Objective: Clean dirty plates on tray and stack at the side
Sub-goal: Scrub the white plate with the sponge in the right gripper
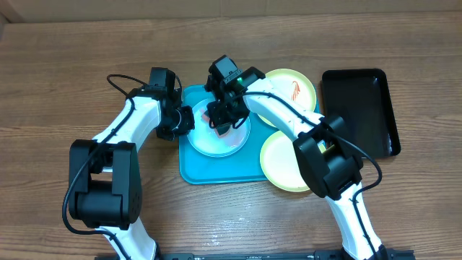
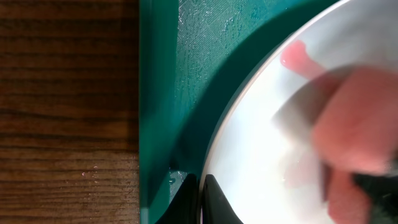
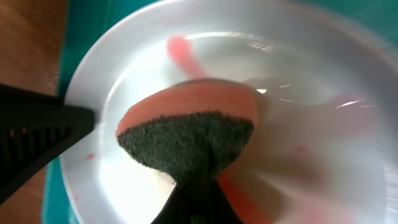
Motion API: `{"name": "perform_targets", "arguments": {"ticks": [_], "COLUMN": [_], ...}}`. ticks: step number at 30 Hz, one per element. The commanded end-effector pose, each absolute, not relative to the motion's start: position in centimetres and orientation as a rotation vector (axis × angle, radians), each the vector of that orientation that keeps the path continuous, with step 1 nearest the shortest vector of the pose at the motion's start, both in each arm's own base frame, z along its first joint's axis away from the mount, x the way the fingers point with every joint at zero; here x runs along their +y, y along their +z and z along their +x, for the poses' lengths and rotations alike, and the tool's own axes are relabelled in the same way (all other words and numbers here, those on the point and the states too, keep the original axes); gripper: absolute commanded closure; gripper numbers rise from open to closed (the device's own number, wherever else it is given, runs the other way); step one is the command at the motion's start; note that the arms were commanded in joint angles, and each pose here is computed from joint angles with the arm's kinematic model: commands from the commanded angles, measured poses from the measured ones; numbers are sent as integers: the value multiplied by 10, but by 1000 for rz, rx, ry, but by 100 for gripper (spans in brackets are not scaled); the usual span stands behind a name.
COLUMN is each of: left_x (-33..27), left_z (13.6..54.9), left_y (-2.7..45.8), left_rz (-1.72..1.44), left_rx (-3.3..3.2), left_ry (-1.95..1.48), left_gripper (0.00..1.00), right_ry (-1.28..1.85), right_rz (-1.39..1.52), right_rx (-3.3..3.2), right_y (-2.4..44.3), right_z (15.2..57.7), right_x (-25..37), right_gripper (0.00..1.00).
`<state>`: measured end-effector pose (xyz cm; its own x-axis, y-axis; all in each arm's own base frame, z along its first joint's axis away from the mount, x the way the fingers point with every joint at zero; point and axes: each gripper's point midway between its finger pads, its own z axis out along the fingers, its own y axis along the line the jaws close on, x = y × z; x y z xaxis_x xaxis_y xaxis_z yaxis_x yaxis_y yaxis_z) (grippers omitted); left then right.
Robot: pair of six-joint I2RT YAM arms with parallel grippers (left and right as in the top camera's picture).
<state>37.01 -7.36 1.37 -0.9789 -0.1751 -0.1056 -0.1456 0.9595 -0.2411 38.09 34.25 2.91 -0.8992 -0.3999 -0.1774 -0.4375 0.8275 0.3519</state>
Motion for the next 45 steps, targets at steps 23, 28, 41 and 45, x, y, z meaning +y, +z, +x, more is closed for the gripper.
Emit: {"name": "perform_targets", "arguments": {"ticks": [23, 28, 41, 45], "left_x": [-73, -73, -73, -73], "left_z": [378, 378, 378, 378], "left_y": [17, 17, 17, 17], "left_rz": [-221, -222, -220, -218], "left_rx": [2964, 2964, 2965, 2965], "left_ry": [-356, -356, -356, -355], "left_gripper": [96, 96, 96, 96], "right_ry": [322, 498, 332, 17], "right_rz": [-838, -879, -571, -513], "right_rx": [3038, 3046, 2897, 2801], "right_y": [5, 10, 10, 11], "right_z": [342, 330, 391, 421], "right_x": [330, 346, 345, 312], "right_gripper": [96, 96, 96, 96]}}
